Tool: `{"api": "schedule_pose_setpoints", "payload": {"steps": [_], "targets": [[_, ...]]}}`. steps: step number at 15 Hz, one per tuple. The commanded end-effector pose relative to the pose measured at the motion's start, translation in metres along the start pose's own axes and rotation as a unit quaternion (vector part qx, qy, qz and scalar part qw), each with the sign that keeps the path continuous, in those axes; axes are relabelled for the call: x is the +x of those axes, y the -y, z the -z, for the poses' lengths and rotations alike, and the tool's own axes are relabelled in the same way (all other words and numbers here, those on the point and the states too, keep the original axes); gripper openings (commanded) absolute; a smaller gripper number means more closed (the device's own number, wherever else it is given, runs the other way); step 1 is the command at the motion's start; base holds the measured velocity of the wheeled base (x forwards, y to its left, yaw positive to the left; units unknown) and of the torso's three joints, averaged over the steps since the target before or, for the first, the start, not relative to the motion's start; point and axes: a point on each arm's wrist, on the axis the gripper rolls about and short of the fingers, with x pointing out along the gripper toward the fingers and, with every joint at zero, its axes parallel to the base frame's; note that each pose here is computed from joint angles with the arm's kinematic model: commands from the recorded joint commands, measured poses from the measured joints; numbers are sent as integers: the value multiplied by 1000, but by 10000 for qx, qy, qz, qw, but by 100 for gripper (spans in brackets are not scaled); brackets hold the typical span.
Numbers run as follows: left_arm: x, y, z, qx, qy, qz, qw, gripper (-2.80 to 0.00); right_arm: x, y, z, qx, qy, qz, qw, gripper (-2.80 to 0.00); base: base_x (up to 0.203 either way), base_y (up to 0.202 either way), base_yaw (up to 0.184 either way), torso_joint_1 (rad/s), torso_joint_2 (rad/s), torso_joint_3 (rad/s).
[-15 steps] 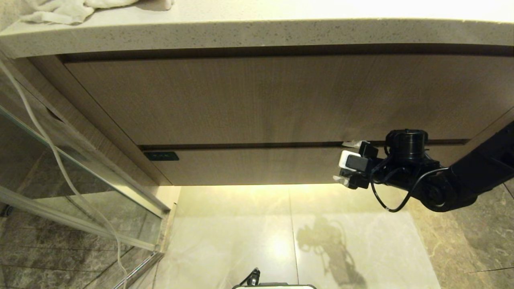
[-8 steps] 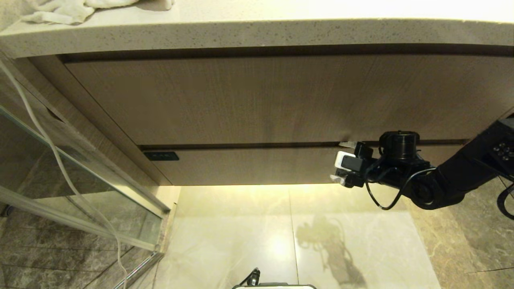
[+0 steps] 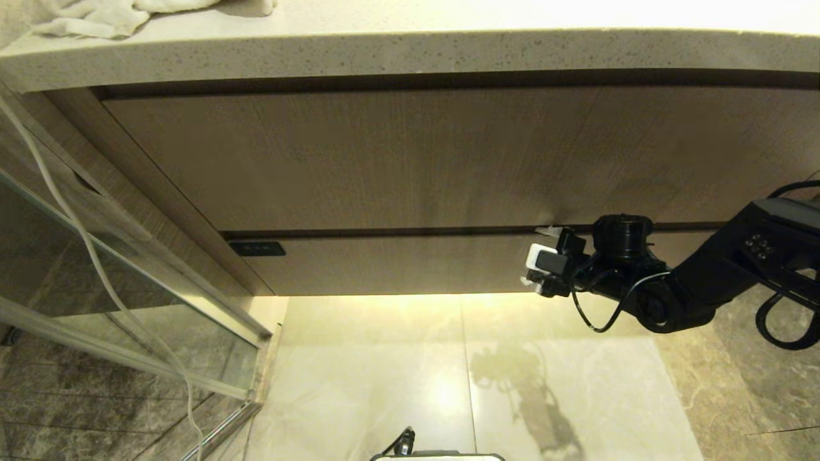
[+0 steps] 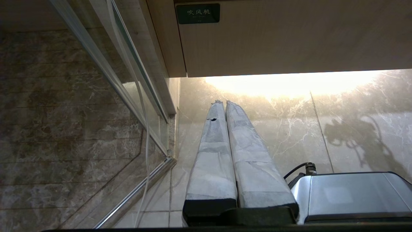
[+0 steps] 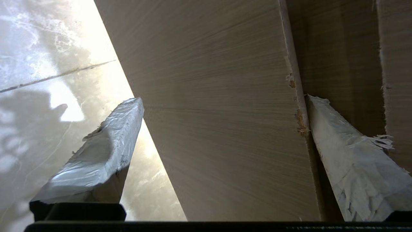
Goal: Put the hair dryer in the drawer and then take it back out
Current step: Pull open the drawer
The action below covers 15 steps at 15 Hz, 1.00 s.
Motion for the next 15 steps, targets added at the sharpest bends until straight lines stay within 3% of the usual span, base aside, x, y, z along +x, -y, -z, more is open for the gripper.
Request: {"api": "schedule_pose_setpoints", "payload": {"steps": [1,8,15], "targets": [[0,0,0,2,-12,-1,10000,-280,5,-9,8,39,-106,-174,9998,0,0,0,0,0,0,0],[0,0,0,2,-12,-1,10000,-280,-32,-6,10,511,-914,-1065,9888,0,0,0,0,0,0,0],[0,0,0,2,-12,-1,10000,-280,-47,-3,4,635,-1101,-1026,9866,0,0,0,0,0,0,0]]}}
